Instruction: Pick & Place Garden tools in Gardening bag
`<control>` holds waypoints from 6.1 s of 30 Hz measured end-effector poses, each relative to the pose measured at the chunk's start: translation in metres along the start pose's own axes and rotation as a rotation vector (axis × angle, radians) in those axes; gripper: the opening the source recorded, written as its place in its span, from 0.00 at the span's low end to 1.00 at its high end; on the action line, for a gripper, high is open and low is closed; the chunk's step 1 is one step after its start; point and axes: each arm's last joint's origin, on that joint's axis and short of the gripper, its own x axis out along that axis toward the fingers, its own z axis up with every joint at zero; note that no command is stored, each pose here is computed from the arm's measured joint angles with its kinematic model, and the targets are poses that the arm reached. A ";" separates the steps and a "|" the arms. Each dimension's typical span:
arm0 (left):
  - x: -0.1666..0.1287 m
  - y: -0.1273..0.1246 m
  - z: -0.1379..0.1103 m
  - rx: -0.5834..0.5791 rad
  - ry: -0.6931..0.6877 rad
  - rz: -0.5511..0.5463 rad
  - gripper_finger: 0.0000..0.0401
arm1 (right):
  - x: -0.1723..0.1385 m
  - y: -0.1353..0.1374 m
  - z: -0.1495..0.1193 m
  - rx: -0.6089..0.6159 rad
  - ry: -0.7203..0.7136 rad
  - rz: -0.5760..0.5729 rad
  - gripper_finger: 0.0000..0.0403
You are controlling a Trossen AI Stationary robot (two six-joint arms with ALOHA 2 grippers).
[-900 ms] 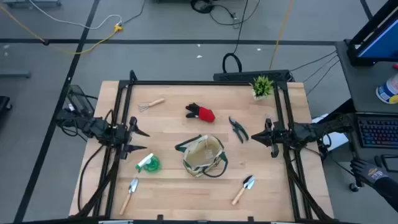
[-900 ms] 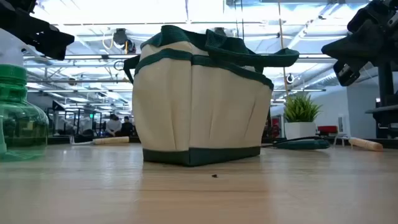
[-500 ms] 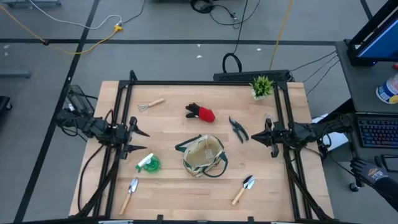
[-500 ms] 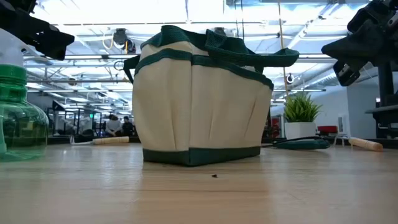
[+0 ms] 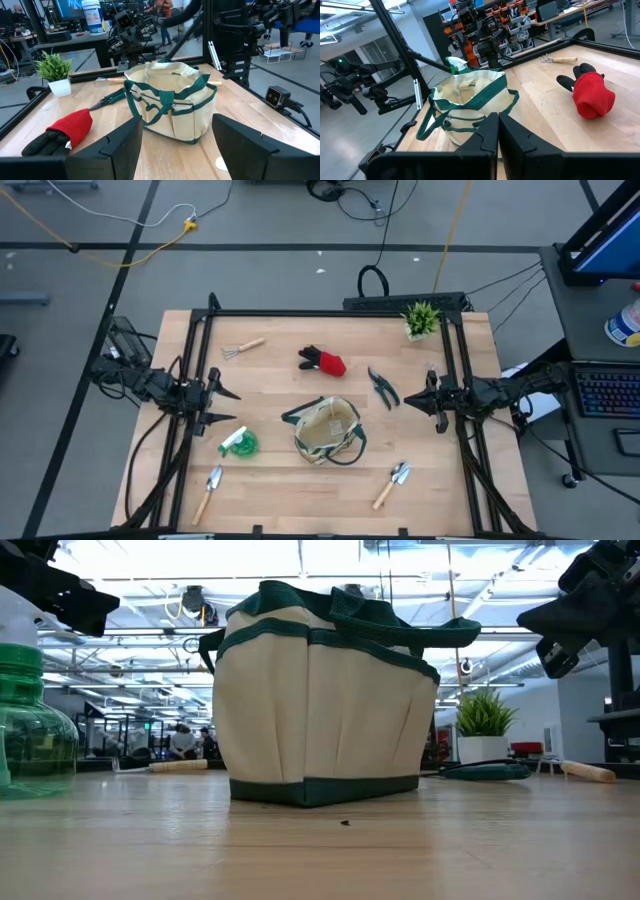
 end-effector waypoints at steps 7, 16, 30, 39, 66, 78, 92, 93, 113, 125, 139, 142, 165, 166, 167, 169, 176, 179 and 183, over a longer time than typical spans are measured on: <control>0.000 0.000 0.000 0.000 0.000 0.000 0.61 | 0.000 0.000 0.000 0.000 0.000 0.000 0.01; 0.000 0.000 0.000 0.000 0.000 0.000 0.61 | 0.000 0.000 0.000 0.000 0.000 0.000 0.01; 0.000 0.000 0.000 0.000 0.000 0.000 0.61 | 0.000 0.000 0.000 0.000 0.001 0.000 0.01; 0.000 0.000 0.000 0.000 0.000 0.000 0.61 | 0.000 -0.001 0.001 0.001 -0.025 -0.049 0.01; 0.000 0.000 0.000 0.000 0.000 -0.001 0.61 | 0.000 -0.001 0.001 -0.171 -0.020 -0.054 0.01; 0.000 0.000 0.001 -0.003 -0.009 0.000 0.61 | 0.000 -0.001 0.001 -0.121 -0.022 -0.052 0.01; 0.000 0.001 0.010 -0.059 -0.100 0.005 0.61 | -0.001 0.003 0.012 -0.115 -0.131 -0.017 0.01; 0.000 0.001 0.010 -0.069 -0.101 0.004 0.61 | -0.001 0.003 0.012 -0.131 -0.131 -0.019 0.01; 0.000 0.001 0.009 -0.135 -0.096 0.001 0.61 | -0.002 0.006 0.019 -0.145 -0.205 0.006 0.01; 0.000 0.003 0.007 -0.151 -0.076 0.074 0.61 | 0.002 0.004 0.019 -0.207 -0.207 -0.086 0.01; -0.001 0.008 0.003 -0.142 -0.035 0.280 0.61 | 0.031 0.007 0.029 -0.200 -0.269 -0.135 0.01; -0.001 0.008 0.002 -0.141 -0.027 0.289 0.61 | 0.040 0.010 0.040 -0.214 -0.247 -0.135 0.01; -0.001 0.008 0.002 -0.132 -0.022 0.288 0.61 | 0.154 -0.027 0.102 -0.247 0.153 -0.170 0.01; -0.001 0.008 0.002 -0.131 -0.022 0.288 0.61 | 0.158 -0.030 0.103 -0.242 0.174 -0.187 0.01; -0.001 0.008 0.002 -0.130 -0.021 0.288 0.61 | 0.162 -0.034 0.105 -0.236 0.199 -0.206 0.01; -0.001 0.008 0.002 -0.128 -0.019 0.288 0.61 | 0.169 -0.042 0.108 -0.222 0.250 -0.244 0.01; -0.001 0.008 -0.002 -0.122 0.019 0.286 0.61 | 0.190 -0.066 0.119 -0.192 0.333 -0.260 0.01; -0.001 0.008 -0.004 -0.130 0.031 0.283 0.61 | 0.197 -0.074 0.120 -0.212 0.358 -0.277 0.02; -0.001 0.008 -0.004 -0.137 0.030 0.280 0.61 | 0.207 -0.086 0.116 -0.205 0.388 -0.301 0.09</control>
